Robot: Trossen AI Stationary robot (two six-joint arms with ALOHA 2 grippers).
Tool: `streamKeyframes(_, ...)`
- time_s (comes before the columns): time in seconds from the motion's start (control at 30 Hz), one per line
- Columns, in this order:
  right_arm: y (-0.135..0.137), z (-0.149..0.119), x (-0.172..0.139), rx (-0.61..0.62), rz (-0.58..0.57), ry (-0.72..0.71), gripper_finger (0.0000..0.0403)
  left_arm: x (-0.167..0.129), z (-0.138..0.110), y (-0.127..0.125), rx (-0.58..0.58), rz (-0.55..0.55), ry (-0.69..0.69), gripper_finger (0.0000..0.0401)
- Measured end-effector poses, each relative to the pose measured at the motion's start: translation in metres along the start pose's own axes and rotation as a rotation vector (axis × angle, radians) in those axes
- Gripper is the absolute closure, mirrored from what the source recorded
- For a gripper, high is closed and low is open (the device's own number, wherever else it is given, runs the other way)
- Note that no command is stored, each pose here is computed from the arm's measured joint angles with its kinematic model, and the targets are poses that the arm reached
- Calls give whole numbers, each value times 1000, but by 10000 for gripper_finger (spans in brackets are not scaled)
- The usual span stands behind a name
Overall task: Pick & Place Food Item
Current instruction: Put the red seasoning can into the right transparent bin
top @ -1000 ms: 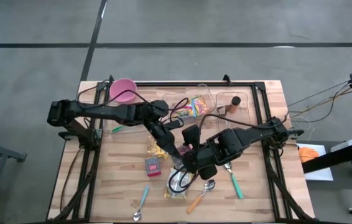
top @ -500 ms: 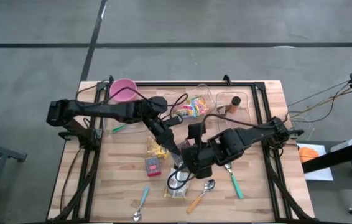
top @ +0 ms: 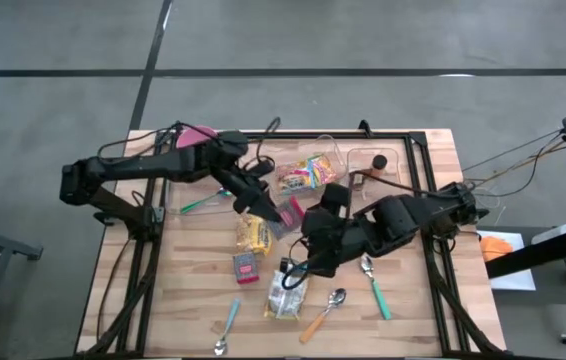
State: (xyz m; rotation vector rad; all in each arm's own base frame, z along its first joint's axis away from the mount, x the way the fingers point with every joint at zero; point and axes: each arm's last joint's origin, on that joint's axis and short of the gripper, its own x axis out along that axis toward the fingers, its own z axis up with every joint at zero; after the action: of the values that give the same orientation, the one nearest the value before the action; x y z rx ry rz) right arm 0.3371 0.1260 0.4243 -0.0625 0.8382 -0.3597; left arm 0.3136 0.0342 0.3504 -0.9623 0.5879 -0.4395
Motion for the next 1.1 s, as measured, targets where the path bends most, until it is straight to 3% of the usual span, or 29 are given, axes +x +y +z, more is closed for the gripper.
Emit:
streamKeyframes(0.17,-7,5,-11,139,-1,-79,71,-18,4,-6,71,30,-89,222)
streamKeyframes(0.33,-13,8,-15,416,-105,-180,71,-34,3,-21,226,85,-194,222)
streamKeyframes(0.43,-18,14,-22,604,-152,-302,71,-45,1,-31,328,144,-281,222)
streamKeyframes(0.57,-15,23,-34,739,-176,-481,71,-59,-1,-46,492,170,-378,222)
streamKeyframes(0.7,-10,40,-44,756,-128,-606,71,-71,-6,-61,641,114,-483,222)
streamKeyframes(0.83,-10,60,-55,700,-87,-732,71,-77,-12,-66,733,28,-546,222)
streamKeyframes(0.93,-13,71,-59,664,-29,-799,71,-78,-14,-68,763,-40,-586,222)
streamKeyframes(1.1,-21,75,-53,672,-63,-806,71,-79,-15,-72,798,-147,-636,222)
